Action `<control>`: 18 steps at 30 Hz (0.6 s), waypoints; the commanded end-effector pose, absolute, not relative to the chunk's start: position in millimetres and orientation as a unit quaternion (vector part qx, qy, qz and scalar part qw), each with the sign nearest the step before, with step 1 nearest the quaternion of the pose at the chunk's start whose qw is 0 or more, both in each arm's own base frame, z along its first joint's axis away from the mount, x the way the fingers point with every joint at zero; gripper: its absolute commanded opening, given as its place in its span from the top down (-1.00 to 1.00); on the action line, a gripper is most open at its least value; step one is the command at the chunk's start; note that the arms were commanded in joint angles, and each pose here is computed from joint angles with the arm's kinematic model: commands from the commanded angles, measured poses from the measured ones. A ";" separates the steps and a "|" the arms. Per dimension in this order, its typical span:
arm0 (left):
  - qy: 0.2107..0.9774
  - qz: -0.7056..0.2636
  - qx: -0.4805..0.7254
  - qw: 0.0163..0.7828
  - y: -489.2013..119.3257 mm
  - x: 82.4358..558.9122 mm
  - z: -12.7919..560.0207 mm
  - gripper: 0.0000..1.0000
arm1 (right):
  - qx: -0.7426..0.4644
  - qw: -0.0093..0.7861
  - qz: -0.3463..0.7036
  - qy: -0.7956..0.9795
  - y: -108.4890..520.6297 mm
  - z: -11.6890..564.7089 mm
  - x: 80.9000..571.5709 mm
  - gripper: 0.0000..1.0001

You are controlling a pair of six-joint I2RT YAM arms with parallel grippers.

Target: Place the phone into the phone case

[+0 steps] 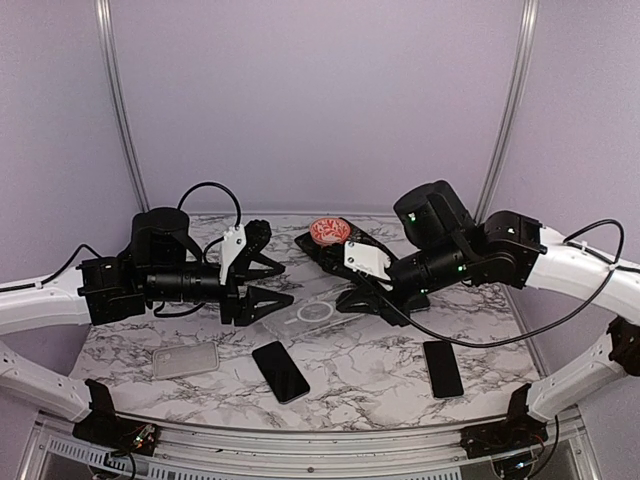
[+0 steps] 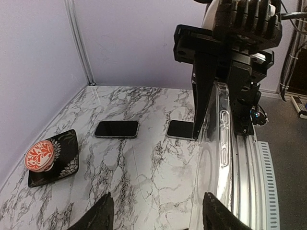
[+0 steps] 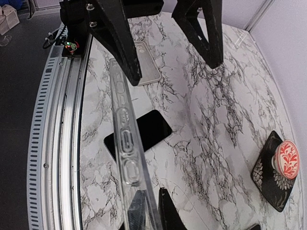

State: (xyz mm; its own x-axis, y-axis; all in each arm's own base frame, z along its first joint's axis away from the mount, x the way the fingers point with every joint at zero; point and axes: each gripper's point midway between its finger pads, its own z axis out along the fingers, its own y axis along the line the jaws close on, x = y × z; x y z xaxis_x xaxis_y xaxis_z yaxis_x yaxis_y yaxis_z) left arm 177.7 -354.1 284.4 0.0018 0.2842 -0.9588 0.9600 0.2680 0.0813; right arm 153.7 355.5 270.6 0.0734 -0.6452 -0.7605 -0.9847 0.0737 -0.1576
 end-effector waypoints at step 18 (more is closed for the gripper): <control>0.558 -0.422 0.567 0.435 -375.4 122.0 291.4 -0.50 | -0.639 0.411 0.196 0.620 359.8 297.5 167.3 1.00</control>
State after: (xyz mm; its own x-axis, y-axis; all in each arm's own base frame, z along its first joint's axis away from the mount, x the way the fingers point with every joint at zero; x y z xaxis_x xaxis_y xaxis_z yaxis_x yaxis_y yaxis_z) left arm 123.5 -370.2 283.6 0.0219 0.2716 -0.9622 0.9995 0.0166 0.0275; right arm 157.6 351.3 268.7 0.1259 -0.6836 -0.7189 -0.9703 0.0659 -0.2327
